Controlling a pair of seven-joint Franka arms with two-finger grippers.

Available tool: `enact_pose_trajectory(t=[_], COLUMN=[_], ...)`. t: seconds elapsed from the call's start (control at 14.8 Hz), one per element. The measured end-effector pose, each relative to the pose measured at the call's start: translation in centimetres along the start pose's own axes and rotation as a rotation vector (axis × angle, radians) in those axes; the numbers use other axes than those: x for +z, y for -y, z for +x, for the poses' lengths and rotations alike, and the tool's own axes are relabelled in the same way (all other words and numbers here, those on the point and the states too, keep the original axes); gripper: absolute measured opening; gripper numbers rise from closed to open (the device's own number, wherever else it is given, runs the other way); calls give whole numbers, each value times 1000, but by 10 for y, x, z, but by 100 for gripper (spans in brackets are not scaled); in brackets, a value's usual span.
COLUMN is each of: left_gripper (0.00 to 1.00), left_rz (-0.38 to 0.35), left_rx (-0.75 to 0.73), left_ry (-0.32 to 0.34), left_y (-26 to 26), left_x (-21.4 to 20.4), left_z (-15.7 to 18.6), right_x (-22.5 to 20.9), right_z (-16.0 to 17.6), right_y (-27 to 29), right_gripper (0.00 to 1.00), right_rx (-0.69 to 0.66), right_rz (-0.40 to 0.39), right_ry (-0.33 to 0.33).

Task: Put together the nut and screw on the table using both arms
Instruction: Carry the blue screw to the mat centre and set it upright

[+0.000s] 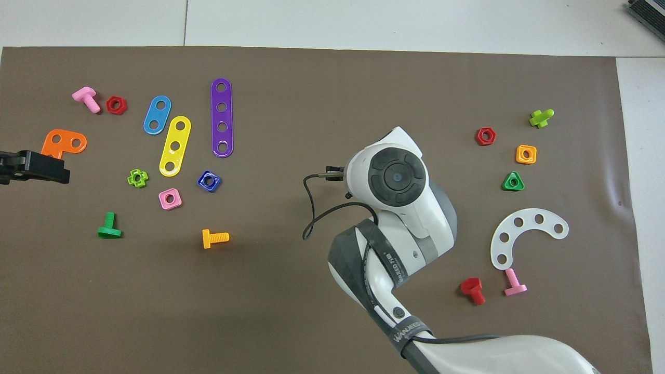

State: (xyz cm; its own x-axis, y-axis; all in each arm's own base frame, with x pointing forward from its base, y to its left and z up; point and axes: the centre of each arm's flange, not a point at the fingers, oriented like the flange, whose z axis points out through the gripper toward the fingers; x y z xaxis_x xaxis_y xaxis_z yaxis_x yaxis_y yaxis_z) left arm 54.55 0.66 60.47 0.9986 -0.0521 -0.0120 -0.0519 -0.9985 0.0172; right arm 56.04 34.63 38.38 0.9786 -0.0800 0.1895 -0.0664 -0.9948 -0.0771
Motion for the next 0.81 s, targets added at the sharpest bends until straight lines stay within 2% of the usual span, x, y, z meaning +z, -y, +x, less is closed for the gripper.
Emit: enact_pose_trajectory(t=[0.41, 0.61, 0.68, 0.81], left_gripper=[100, 100, 100, 100], left_rz=[0, 0, 0, 0], left_rx=[0, 0, 0, 0], left_ry=[0, 0, 0, 0], left_y=[0, 0, 0, 0], left_x=[0, 0, 0, 0], left_z=[0, 0, 0, 0], right_x=[59, 69, 71, 73], right_z=[-34, -43, -44, -43], right_y=[42, 50, 51, 51], right_gripper=[19, 20, 24, 46], right_rx=[48, 69, 83, 92], right_rz=[-36, -37, -33, -27], right_ry=[-18, -14, -18, -25])
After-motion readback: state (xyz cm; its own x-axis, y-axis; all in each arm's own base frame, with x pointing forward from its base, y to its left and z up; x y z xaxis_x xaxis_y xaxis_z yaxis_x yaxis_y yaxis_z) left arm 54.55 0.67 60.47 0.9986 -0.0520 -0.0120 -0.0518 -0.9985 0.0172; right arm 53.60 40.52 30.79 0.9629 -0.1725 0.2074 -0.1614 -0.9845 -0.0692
